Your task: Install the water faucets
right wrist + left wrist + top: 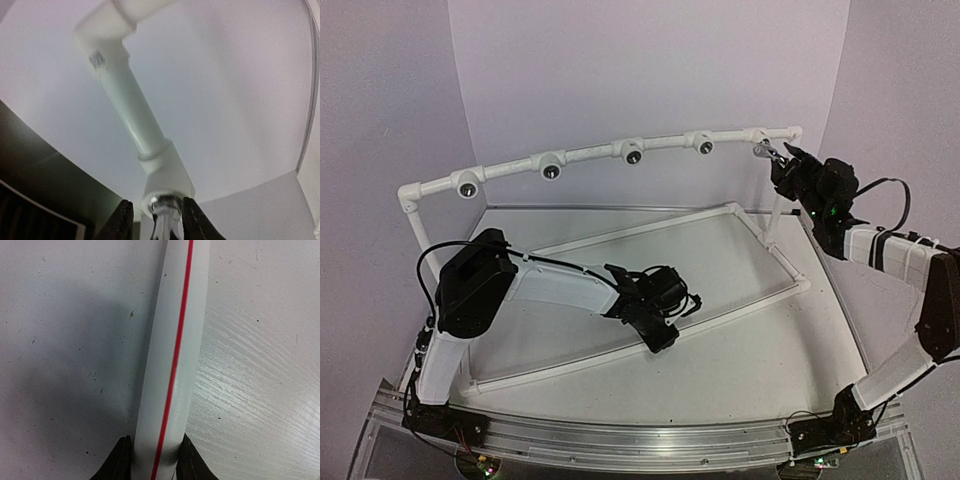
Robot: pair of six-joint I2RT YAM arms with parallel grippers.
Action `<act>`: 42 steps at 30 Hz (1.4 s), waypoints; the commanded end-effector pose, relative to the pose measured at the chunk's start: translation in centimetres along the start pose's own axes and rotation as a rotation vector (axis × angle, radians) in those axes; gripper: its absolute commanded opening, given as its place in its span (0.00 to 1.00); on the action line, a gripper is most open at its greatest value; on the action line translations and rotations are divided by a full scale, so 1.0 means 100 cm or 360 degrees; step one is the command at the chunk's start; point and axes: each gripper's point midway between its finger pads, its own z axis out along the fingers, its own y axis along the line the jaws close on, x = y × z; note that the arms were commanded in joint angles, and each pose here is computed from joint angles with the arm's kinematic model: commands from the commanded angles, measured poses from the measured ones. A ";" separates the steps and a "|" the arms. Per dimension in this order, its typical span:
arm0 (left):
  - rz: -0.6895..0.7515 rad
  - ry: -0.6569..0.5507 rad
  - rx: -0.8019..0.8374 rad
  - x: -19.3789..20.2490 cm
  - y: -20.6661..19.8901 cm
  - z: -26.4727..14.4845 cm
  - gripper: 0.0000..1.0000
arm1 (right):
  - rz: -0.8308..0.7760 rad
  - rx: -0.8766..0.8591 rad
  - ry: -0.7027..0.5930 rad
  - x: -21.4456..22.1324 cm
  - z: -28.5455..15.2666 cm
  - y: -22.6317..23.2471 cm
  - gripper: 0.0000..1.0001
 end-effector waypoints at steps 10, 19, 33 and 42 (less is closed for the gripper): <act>-0.0138 0.0493 0.0000 0.090 -0.012 0.022 0.00 | -0.0739 0.0248 -0.0144 -0.020 -0.057 -0.001 0.98; -0.0108 0.0463 -0.0025 0.093 -0.006 0.020 0.00 | -0.3012 0.0377 0.0477 0.019 -0.103 0.009 0.96; -0.0113 0.0472 0.0061 0.096 -0.015 0.019 0.00 | -0.4455 0.0221 0.0611 0.030 -0.090 0.041 0.91; -0.0106 0.0481 0.0069 0.097 -0.016 0.022 0.00 | -0.4541 0.0061 0.0696 0.047 -0.059 0.038 0.88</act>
